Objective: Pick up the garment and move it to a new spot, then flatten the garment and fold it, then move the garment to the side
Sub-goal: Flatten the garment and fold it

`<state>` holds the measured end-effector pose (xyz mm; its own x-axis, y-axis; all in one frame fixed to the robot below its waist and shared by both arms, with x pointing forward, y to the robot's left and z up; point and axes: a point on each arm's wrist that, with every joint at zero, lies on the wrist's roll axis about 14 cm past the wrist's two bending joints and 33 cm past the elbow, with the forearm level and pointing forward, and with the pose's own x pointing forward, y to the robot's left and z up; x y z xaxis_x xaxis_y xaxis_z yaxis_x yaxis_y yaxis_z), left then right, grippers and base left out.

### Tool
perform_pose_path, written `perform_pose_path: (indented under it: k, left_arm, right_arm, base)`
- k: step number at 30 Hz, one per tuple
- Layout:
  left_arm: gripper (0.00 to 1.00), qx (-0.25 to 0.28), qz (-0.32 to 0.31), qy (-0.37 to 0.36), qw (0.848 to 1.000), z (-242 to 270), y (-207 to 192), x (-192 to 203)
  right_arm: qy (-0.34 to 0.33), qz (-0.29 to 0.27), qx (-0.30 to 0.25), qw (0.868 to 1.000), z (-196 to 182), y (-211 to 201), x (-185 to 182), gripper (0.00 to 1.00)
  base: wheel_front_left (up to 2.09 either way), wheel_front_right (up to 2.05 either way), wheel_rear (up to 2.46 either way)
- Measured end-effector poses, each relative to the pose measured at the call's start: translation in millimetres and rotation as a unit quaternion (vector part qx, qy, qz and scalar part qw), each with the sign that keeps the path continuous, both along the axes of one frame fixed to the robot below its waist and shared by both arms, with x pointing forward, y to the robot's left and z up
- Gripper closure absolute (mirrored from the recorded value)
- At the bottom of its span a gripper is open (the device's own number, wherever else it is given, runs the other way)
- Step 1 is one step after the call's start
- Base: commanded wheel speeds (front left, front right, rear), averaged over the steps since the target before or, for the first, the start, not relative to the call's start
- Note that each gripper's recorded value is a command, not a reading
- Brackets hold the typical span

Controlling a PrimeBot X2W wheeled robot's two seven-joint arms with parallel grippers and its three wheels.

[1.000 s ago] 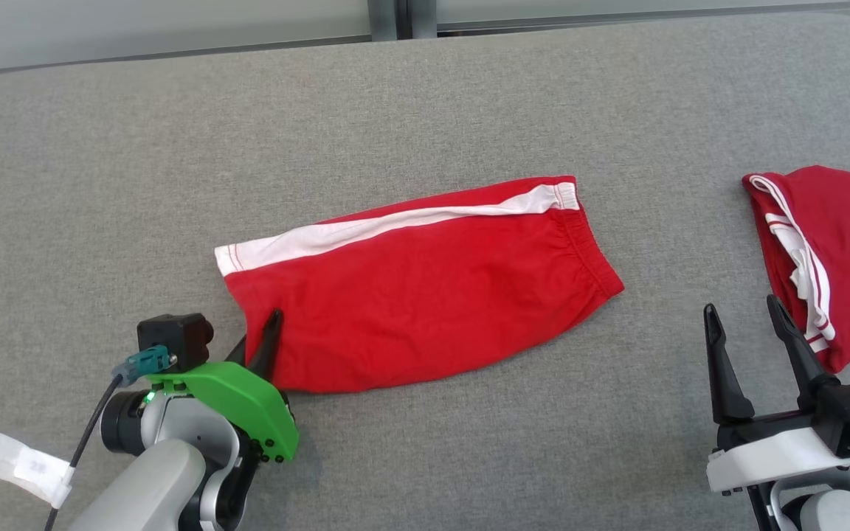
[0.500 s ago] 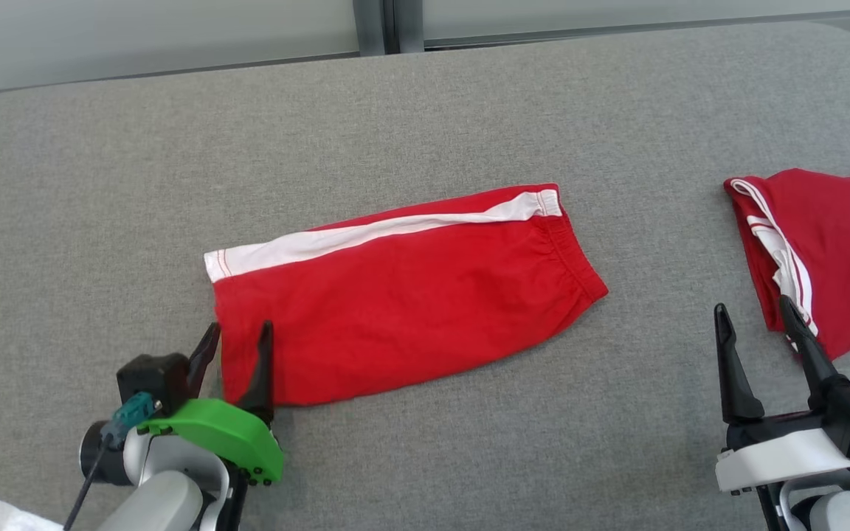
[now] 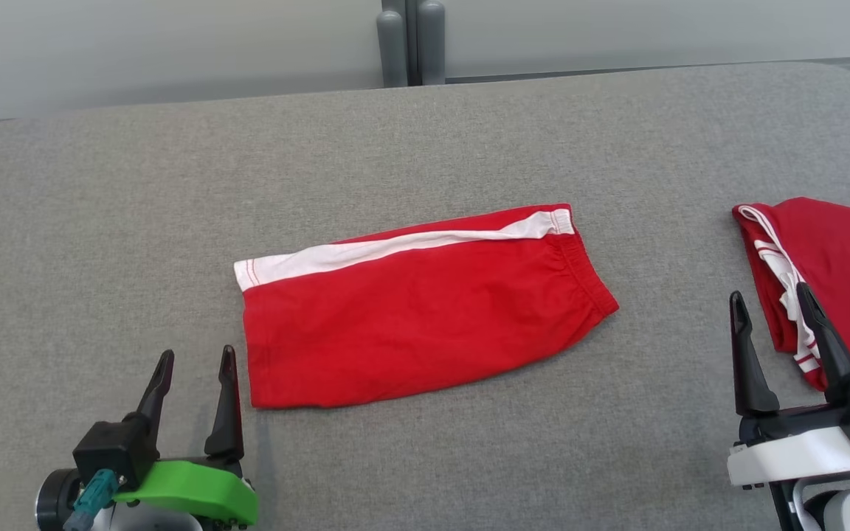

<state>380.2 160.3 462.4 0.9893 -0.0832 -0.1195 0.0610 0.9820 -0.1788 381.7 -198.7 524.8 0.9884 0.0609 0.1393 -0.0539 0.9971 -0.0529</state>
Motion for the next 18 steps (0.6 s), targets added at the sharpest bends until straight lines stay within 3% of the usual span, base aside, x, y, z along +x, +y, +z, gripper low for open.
perform_pose_path:
  k: [7, 11, 18]
  left_arm:
    - [0.00, 0.003, 0.017, -0.021, 1.000, 6.5, 21.1, -20.6]
    - [0.00, 0.001, 0.023, -0.020, 1.000, 3.1, 29.0, -33.5]
    - [0.00, -0.006, 0.026, -0.022, 0.999, 0.2, 33.4, -38.5]
  right_arm:
    - [0.000, 0.031, 0.007, 0.999, 0.0, 17.8, 9.7, 0.00]
    - [0.053, 0.040, 0.020, 0.998, -25.0, 22.7, 21.4, 0.00]
    - [0.122, 0.078, 0.017, 0.989, -28.3, 48.0, 67.2, 0.00]
  base:
    - [0.00, 0.00, 0.00]
    - [0.00, 0.00, 0.00]
    - [0.00, 0.00, 0.00]
